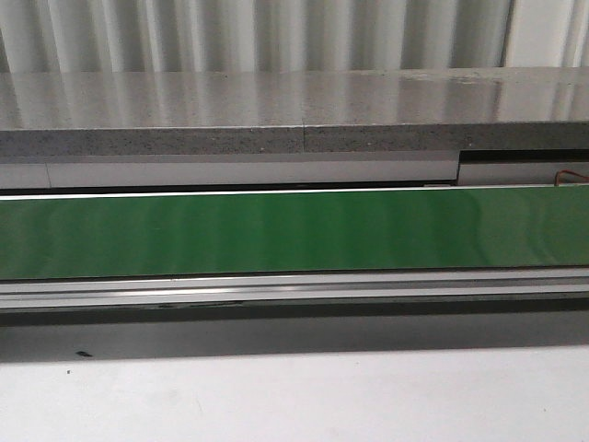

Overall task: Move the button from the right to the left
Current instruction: 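Close the right gripper on the yellow-capped button and lift it, then lower the held button onto the conveyor belt and open the right gripper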

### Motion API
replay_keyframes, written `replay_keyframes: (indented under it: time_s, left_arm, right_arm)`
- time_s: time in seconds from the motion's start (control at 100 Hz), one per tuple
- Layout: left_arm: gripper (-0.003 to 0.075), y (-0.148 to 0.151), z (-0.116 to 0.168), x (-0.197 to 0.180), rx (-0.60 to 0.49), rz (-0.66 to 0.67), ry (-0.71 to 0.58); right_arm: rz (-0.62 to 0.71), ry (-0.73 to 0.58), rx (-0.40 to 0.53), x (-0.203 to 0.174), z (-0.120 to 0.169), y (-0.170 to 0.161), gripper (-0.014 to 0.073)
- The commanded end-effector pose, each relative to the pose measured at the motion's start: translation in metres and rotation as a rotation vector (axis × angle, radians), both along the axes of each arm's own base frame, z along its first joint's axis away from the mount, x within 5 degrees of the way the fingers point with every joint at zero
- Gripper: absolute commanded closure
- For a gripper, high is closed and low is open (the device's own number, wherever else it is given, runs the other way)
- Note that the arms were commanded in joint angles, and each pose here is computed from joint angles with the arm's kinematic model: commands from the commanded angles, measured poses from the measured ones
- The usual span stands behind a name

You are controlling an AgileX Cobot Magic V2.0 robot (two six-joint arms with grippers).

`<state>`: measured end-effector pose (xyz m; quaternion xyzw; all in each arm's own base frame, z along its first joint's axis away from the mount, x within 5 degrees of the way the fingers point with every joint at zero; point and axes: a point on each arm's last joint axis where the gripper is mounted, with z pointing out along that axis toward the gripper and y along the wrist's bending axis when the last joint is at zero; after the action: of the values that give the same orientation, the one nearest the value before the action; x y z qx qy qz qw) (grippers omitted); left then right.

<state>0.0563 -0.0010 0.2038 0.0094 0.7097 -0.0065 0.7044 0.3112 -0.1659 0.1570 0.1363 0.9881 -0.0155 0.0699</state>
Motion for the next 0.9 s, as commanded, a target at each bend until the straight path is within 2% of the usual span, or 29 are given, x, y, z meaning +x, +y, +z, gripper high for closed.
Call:
replay_keyframes:
  time_s: [0.0,0.16,0.29,0.56,0.89]
  left_arm:
    - [0.0741,-0.001,-0.004,-0.001,-0.003,-0.014,-0.070]
    - [0.0741,-0.001,-0.004,-0.001,-0.003,-0.014,-0.070]
    - [0.0741,-0.001,-0.004,-0.001,-0.003,-0.014,-0.070]
    - [0.0741,-0.001,-0.004,-0.001,-0.003,-0.014,-0.070]
    - [0.0741,-0.001,-0.004,-0.001,-0.003,-0.014,-0.070]
  right_arm:
    - [0.005,-0.068,-0.041,0.003,0.021,-0.005,0.0454]
    - [0.006,-0.083,-0.047,0.000,0.033,-0.002,0.0451]
    - [-0.002,-0.137,-0.059,-0.006,0.057,0.002,0.0451]
    - [-0.076,-0.204,-0.022,-0.022,0.100,0.020,0.0451]
    - [-0.018,-0.188,0.050,-0.008,0.110,0.087,0.0451]
